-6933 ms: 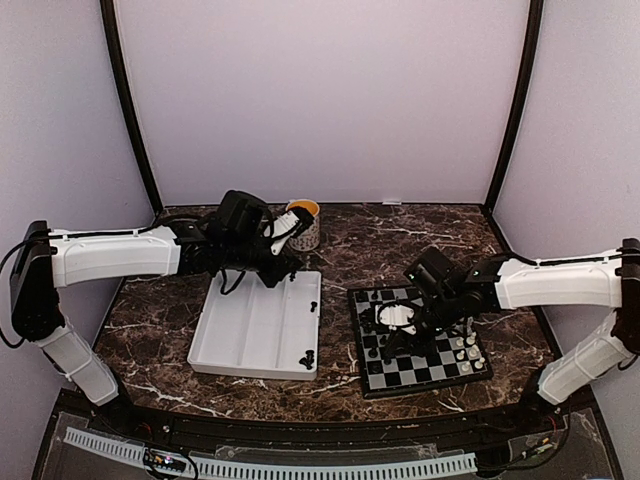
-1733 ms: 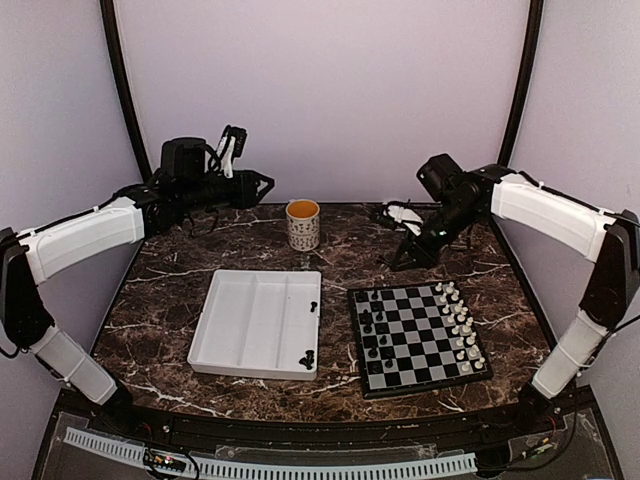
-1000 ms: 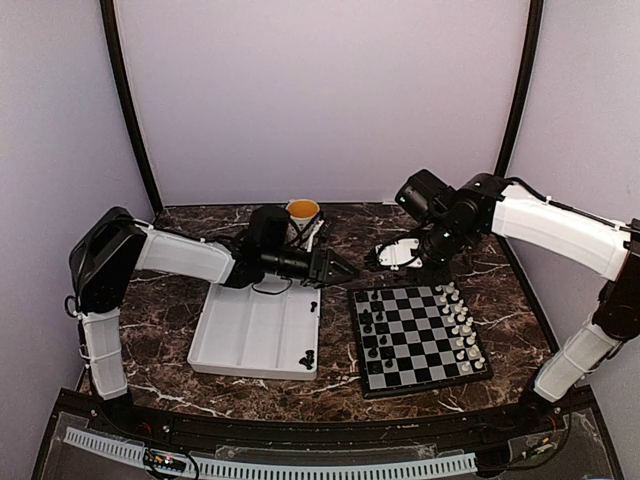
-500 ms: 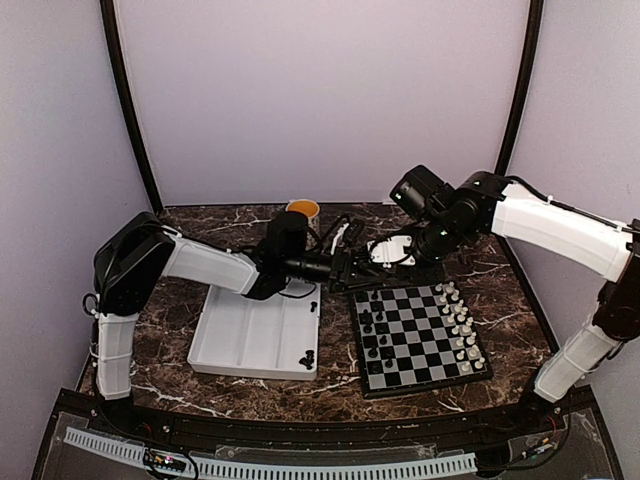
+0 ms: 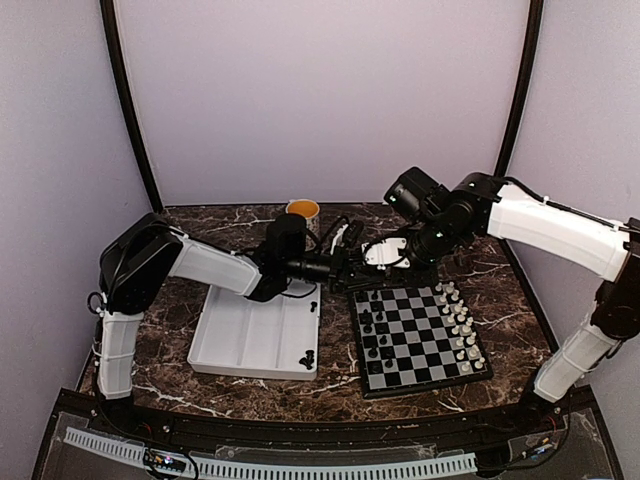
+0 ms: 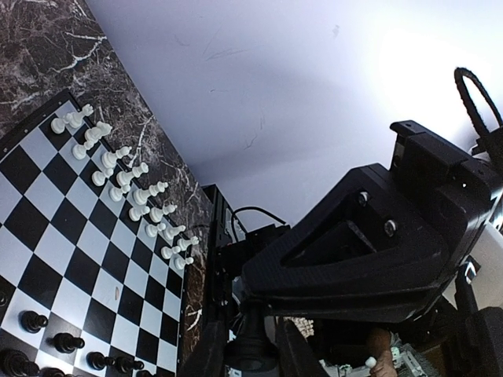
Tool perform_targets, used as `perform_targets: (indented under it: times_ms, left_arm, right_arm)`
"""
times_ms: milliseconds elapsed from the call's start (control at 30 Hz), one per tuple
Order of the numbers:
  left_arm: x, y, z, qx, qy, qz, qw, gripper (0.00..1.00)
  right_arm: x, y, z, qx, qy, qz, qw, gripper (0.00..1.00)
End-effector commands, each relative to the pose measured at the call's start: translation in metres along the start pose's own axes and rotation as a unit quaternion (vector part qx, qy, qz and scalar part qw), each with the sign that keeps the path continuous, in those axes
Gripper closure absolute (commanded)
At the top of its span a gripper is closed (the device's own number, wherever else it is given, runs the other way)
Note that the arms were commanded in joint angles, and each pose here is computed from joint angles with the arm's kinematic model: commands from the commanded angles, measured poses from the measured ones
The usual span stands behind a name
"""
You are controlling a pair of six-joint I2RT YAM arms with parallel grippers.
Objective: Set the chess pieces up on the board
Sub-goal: Pass from the right arm to the left, then pass from the left arm to the right
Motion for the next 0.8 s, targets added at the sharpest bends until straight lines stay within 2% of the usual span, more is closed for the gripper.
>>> perform_targets:
  times_ms: [0, 133, 233, 300, 333, 433, 533, 700, 767]
  left_arm:
    - [-0.006, -0.001, -0.022, 0.034, -0.032, 0.002, 0.999, 0.81]
    - [-0.005, 0.002, -0.025, 0.046, -0.043, -0.007, 0.998, 0.85]
    - [-0.008, 0.005, -0.034, 0.065, -0.066, -0.026, 0.995, 0.86]
    - [-0.011, 0.008, -0.039, 0.074, -0.082, -0.043, 0.993, 0.86]
    - [-0.011, 0.009, -0.04, 0.076, -0.087, -0.048, 0.992, 0.86]
    - [-0.018, 0.012, -0.049, 0.085, -0.113, -0.08, 0.987, 0.87]
    - [-0.024, 0.015, -0.054, 0.082, -0.13, -0.105, 0.983, 0.87]
    - [-0.033, 0.016, -0.053, 0.073, -0.133, -0.131, 0.98, 0.87]
    - [-0.035, 0.016, -0.052, 0.069, -0.133, -0.135, 0.979, 0.87]
  right_arm:
    - [-0.011, 0.005, -0.008, 0.016, -0.01, -0.021, 1.0, 0.9]
    - [-0.005, 0.023, -0.02, 0.045, -0.037, -0.054, 0.997, 0.7]
    - [0.011, 0.053, -0.051, 0.058, -0.125, -0.148, 0.979, 0.56]
    - [0.026, 0.074, -0.073, 0.046, -0.211, -0.229, 0.949, 0.51]
    - [0.039, 0.082, -0.081, 0.02, -0.263, -0.279, 0.924, 0.5]
    - [0.054, 0.081, -0.084, -0.063, -0.364, -0.366, 0.854, 0.51]
    - [0.058, 0.067, -0.071, -0.167, -0.419, -0.422, 0.787, 0.52]
    - [0.054, 0.062, -0.06, -0.241, -0.447, -0.455, 0.732, 0.5]
    - [0.052, 0.061, -0.058, -0.255, -0.449, -0.459, 0.723, 0.47]
Point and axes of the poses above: each gripper's point midway between its finger pads, its own y axis back along the fingers, its own z axis along the line the jaws close on, x = y × z, the point moved 3 cm from there along y, back along the fingers, and after that the axes turned 3 degrees about y, right-handed, at the moved point
